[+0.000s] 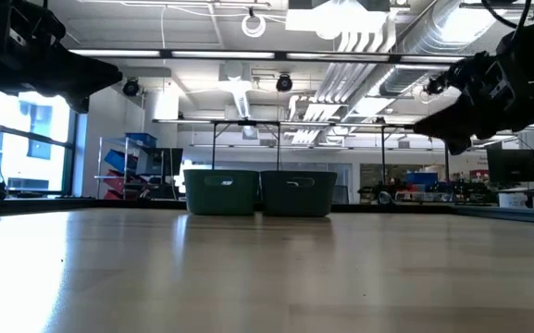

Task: Sort batteries
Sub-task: Return to Home Position

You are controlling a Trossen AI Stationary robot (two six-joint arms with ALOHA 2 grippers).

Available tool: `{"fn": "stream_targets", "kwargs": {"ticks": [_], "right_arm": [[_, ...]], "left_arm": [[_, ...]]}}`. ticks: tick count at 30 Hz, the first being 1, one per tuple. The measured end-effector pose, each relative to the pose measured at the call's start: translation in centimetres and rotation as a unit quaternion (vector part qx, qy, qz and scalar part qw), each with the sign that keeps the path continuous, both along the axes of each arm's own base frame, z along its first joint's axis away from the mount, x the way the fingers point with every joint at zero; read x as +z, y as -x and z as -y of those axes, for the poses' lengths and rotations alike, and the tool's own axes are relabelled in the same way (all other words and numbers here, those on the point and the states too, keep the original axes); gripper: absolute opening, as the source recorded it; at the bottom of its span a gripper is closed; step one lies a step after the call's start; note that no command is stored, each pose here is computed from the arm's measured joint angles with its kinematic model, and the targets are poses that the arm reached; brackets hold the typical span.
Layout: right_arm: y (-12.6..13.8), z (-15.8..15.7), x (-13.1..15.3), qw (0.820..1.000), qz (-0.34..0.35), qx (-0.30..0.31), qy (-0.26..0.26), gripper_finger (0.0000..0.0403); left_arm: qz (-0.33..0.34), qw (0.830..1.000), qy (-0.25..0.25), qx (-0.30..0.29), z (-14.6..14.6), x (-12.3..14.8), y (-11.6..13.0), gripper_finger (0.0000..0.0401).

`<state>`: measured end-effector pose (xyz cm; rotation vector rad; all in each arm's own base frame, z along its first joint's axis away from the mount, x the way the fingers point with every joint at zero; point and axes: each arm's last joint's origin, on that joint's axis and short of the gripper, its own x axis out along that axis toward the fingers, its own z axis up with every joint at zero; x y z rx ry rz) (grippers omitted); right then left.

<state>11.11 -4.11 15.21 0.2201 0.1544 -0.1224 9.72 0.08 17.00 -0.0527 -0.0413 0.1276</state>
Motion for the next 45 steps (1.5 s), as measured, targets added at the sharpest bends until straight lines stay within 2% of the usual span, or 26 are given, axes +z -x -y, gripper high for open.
{"fn": "stream_targets", "kwargs": {"ticks": [6,10,17,27,33,42,45], "right_arm": [[0.2,-0.1,-1.0,0.998,-0.05,0.0,-0.023,0.0032],[0.3,-0.1,-1.2,0.998,-0.058,0.0,-0.026,0.0032],[0.3,-1.5,-0.2,1.0,-0.014,0.017,0.005,0.0032],[1.5,-3.5,2.3,0.986,0.13,0.099,0.039,0.0032],[1.5,-3.9,2.4,0.982,0.138,0.12,0.038,0.0032],[1.4,-3.9,2.2,0.985,0.123,0.12,0.035,0.0032],[1.4,-3.9,2.2,0.983,0.123,0.116,0.065,0.0032]], "left_arm": [[0.0,1.0,0.0,0.0,0.0,0.0,0.0,0.0058],[0.0,1.0,0.0,0.0,0.0,0.0,0.0,0.0058],[0.029,0.999,0.002,-0.021,0.5,0.6,0.1,0.0058],[0.018,0.999,0.002,-0.043,0.9,0.4,0.1,0.0058],[0.012,0.999,0.001,-0.052,1.0,0.3,0.1,0.0058],[0.009,0.999,0.001,-0.052,1.0,0.2,0.1,0.0058],[0.009,0.999,0.001,-0.051,1.0,0.2,0.1,0.0058]]}}
